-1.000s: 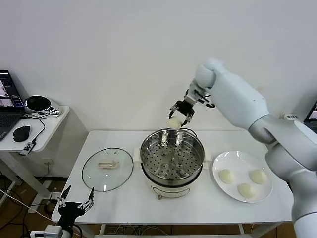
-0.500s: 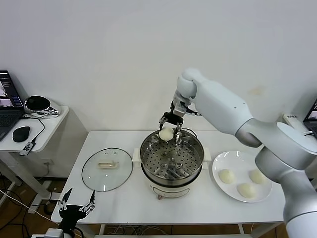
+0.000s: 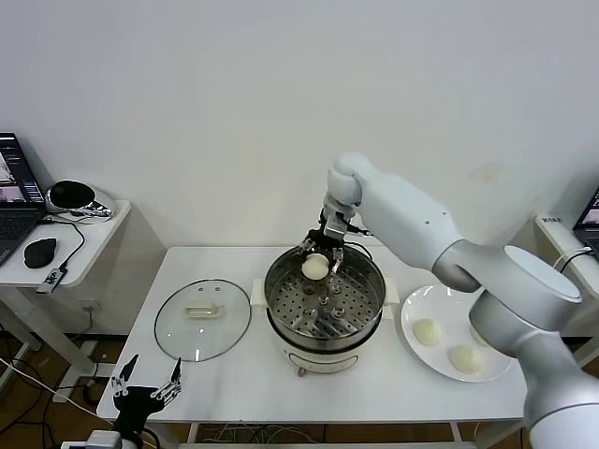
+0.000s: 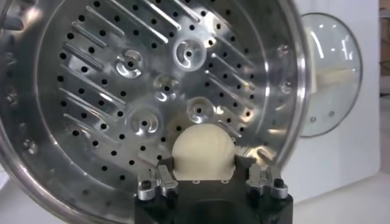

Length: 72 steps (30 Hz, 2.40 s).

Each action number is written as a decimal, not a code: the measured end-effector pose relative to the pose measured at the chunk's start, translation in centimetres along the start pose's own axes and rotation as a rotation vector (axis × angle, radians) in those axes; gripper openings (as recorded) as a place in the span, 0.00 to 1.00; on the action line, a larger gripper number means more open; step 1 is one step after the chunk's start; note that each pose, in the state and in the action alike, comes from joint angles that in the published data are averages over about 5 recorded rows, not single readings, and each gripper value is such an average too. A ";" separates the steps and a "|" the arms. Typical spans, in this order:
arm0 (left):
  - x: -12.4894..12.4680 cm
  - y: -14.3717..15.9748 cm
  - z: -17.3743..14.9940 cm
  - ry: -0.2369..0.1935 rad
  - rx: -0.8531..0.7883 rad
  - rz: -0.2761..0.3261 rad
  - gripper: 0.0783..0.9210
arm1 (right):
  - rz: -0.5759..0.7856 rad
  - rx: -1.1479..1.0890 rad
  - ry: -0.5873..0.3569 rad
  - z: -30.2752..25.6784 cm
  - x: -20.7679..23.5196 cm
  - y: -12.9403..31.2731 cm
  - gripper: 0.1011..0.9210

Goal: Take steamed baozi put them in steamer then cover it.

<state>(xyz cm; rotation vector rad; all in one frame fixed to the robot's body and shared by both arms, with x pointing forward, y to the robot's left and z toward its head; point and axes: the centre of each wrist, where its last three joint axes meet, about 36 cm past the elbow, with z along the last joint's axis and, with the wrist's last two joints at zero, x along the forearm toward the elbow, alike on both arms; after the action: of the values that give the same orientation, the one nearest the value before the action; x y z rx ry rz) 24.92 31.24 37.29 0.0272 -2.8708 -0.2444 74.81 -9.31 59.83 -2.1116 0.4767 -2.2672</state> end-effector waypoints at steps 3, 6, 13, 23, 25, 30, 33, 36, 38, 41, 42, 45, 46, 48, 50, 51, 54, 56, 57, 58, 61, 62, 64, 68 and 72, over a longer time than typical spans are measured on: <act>-0.1 -0.1 0.2 0.004 0.001 0.001 0.88 | 0.002 -0.005 -0.001 0.1 -0.4 0.1 0.64; -0.2 0.0 0.3 0.007 0.000 0.001 0.88 | 0.010 -0.008 -0.002 0.1 -0.6 0.2 0.70; -0.3 0.0 0.4 0.013 -0.003 0.004 0.88 | 0.031 -0.033 -0.013 0.3 0.6 0.5 0.87; -0.3 0.0 0.1 0.024 -0.006 0.019 0.88 | 0.106 -0.164 0.001 -0.7 6.6 1.5 0.88; -0.3 0.0 0.0 0.022 -0.007 0.023 0.88 | 0.130 -0.221 0.013 -0.8 8.4 2.4 0.88; -0.3 0.0 -0.2 0.022 -0.005 0.032 0.88 | 0.176 -0.409 0.038 -1.4 12.6 5.6 0.88; -0.4 -0.1 -0.3 0.023 -0.007 0.040 0.88 | 0.189 -0.541 0.049 -1.8 14.4 7.9 0.88; -0.3 -0.2 -0.3 0.025 -0.011 0.048 0.88 | 0.188 -0.678 0.061 -2.3 15.6 10.5 0.88; -0.3 -0.2 -0.3 0.027 -0.013 0.052 0.88 | 0.184 -0.765 0.072 -2.7 16.1 12.3 0.88; -0.3 -0.3 -0.4 0.029 -0.013 0.056 0.88 | 0.172 -0.881 0.091 -3.2 16.5 14.9 0.88; -0.3 -0.3 -0.4 0.028 -0.013 0.057 0.88 | 0.168 -0.916 0.096 -3.4 16.6 15.7 0.88; -0.2 -0.5 -0.5 0.029 -0.011 0.061 0.88 | 0.159 -1.006 0.114 -3.9 16.5 18.4 0.88; -0.2 -0.5 -0.5 0.029 -0.010 0.062 0.88 | 0.158 -1.032 0.120 -4.1 16.5 19.2 0.88; -0.1 -0.6 -0.5 0.030 -0.008 0.063 0.88 | 0.156 -1.077 0.131 -4.3 16.3 20.7 0.88; 0.0 -0.7 -0.5 0.032 -0.007 0.064 0.88 | 0.154 -1.114 0.139 -4.6 15.8 22.1 0.88; 0.0 -0.7 -0.5 0.033 -0.007 0.065 0.88 | 0.152 -1.129 0.142 -4.7 15.4 22.7 0.88; 0.1 -0.8 -0.5 0.036 -0.004 0.067 0.88 | 0.142 -1.166 0.145 -5.0 13.9 24.2 0.88; 0.2 -0.9 -0.4 0.039 -0.003 0.068 0.88 | 0.130 -1.184 0.145 -5.2 12.7 25.1 0.88; 0.2 -0.9 -0.4 0.040 -0.002 0.069 0.88 | 0.124 -1.191 0.144 -5.3 12.0 25.5 0.88; 0.3 -1.0 -0.4 0.042 -0.001 0.071 0.88 | 0.118 -1.197 0.144 -5.4 11.3 25.9 0.88; 0.5 -1.0 -0.6 0.044 0.002 0.071 0.88 | 0.101 -1.211 0.145 -5.8 9.1 26.8 0.88; 0.5 -1.0 -0.7 0.044 0.003 0.070 0.88 | 0.096 -1.215 0.145 -5.9 8.4 27.0 0.88; 0.5 -1.0 -0.7 0.045 0.005 0.068 0.88 | 0.084 -1.220 0.144 -6.1 6.9 27.4 0.88; 0.5 -0.9 -0.7 0.047 0.007 0.063 0.88 | 0.063 -1.223 0.143 -6.3 4.2 27.9 0.88; 0.3 -1.0 -0.6 0.050 0.010 0.060 0.88 | 0.045 -1.228 0.145 -6.5 2.1 28.4 0.88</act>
<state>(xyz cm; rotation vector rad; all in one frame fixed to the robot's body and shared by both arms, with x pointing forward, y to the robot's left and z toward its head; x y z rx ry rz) 24.80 30.16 37.72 -0.0503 -2.8183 -0.2144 62.61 -35.44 55.19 -2.1131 2.3506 -2.3202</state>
